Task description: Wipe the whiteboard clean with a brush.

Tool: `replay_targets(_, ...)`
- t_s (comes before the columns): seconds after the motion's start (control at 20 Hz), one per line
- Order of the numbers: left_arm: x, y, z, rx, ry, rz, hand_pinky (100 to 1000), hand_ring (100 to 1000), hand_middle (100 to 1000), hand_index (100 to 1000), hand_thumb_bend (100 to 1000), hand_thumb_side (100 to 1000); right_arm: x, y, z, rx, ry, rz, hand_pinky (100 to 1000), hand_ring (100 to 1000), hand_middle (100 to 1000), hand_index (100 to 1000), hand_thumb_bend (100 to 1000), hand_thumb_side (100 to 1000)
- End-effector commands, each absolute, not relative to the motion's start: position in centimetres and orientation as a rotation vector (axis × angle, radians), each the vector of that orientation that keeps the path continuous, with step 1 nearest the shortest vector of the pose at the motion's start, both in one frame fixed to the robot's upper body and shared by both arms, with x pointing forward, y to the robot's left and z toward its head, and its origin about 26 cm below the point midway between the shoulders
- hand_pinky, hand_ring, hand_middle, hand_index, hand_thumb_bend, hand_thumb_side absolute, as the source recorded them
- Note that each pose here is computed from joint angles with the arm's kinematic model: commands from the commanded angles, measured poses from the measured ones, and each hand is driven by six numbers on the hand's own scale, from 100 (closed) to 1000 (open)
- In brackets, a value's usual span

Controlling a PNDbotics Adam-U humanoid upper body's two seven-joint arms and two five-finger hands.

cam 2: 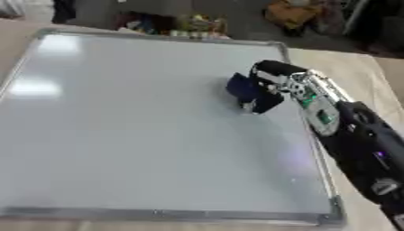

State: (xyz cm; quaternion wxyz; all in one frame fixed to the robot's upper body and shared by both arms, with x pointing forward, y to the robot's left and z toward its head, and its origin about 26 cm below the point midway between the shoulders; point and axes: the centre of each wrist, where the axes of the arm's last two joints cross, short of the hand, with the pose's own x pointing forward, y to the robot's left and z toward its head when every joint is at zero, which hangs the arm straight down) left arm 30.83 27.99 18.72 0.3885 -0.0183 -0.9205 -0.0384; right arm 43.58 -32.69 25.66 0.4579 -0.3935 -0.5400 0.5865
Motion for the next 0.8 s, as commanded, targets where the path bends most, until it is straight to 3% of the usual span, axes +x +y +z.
replay_targets(0.05, 30.65, 28.08, 19.55, -0.044, -2.366, -0.115, 500, 367, 458, 476, 222, 872, 43.61, -32.95, 26.59, -0.993, -1.328, 1.453, 677, 761, 415, 242, 165, 252)
replay_targets(0.35, 30.68, 28.06, 19.54, -0.045, -2.365, -0.112, 501, 368, 458, 476, 220, 870, 43.62, -32.8, 26.73, -0.939, -1.319, 1.469, 689, 790, 466, 325, 163, 242)
replay_targets(0.6, 30.68, 28.05, 19.54, -0.045, -2.363, -0.108, 502, 369, 459, 476, 218, 870, 43.56, -32.76, 27.02, -0.885, -1.312, 1.474, 708, 832, 576, 400, 187, 239)
replay_targets(0.8, 30.68, 28.06, 19.53, -0.046, -2.361, -0.105, 502, 370, 459, 476, 218, 869, 43.48, -32.81, 27.26, -0.882, -1.323, 1.457, 710, 838, 620, 296, 230, 249)
